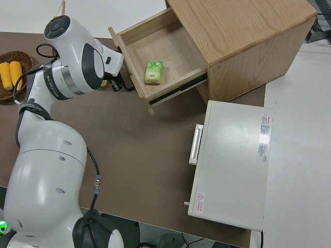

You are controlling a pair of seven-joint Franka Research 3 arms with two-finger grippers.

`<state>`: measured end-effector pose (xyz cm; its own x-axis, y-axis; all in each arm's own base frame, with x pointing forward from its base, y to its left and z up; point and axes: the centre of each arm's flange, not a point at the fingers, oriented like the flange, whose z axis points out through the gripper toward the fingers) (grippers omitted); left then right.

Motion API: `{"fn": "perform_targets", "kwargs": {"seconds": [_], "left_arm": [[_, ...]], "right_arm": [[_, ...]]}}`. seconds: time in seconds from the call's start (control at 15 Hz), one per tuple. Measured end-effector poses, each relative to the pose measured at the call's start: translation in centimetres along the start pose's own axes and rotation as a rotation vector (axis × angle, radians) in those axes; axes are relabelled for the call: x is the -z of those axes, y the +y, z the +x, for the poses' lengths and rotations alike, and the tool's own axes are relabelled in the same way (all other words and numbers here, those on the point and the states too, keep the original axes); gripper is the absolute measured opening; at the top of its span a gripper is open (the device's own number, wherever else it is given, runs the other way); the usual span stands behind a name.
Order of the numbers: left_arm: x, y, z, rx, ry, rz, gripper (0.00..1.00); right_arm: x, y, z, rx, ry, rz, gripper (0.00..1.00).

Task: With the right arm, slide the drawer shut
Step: 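Push the drawer front away from the robot with the right gripper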

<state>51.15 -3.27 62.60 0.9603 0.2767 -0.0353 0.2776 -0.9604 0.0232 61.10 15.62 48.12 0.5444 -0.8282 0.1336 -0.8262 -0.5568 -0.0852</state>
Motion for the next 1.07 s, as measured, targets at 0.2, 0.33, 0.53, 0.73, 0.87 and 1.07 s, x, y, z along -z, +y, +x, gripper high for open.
{"fn": "perform_targets", "kwargs": {"seconds": [0.2, 0.33, 0.53, 0.73, 0.87, 1.07], "left_arm": [[0.0, 0.0, 0.0, 0.000, 0.000, 0.000, 1.00], [0.0, 0.0, 0.0, 0.000, 0.000, 0.000, 1.00], [0.0, 0.0, 0.0, 0.000, 0.000, 0.000, 1.00], [0.0, 0.0, 0.0, 0.000, 0.000, 0.000, 1.00], [0.0, 0.0, 0.0, 0.000, 0.000, 0.000, 1.00], [0.0, 0.0, 0.0, 0.000, 0.000, 0.000, 1.00]], "right_arm": [[0.2, 0.1, 2.8, 0.005, 0.012, 0.011, 0.01], [0.0, 0.4, 4.8, 0.011, 0.021, 0.014, 0.01], [-0.2, 1.0, 7.6, 0.009, 0.039, 0.029, 0.01], [-0.7, 1.9, 10.5, 0.005, 0.058, 0.042, 0.01], [-0.9, 2.6, 12.6, -0.007, 0.081, 0.060, 0.01], [-1.3, 4.4, 16.2, -0.008, 0.114, 0.073, 0.01]]}}
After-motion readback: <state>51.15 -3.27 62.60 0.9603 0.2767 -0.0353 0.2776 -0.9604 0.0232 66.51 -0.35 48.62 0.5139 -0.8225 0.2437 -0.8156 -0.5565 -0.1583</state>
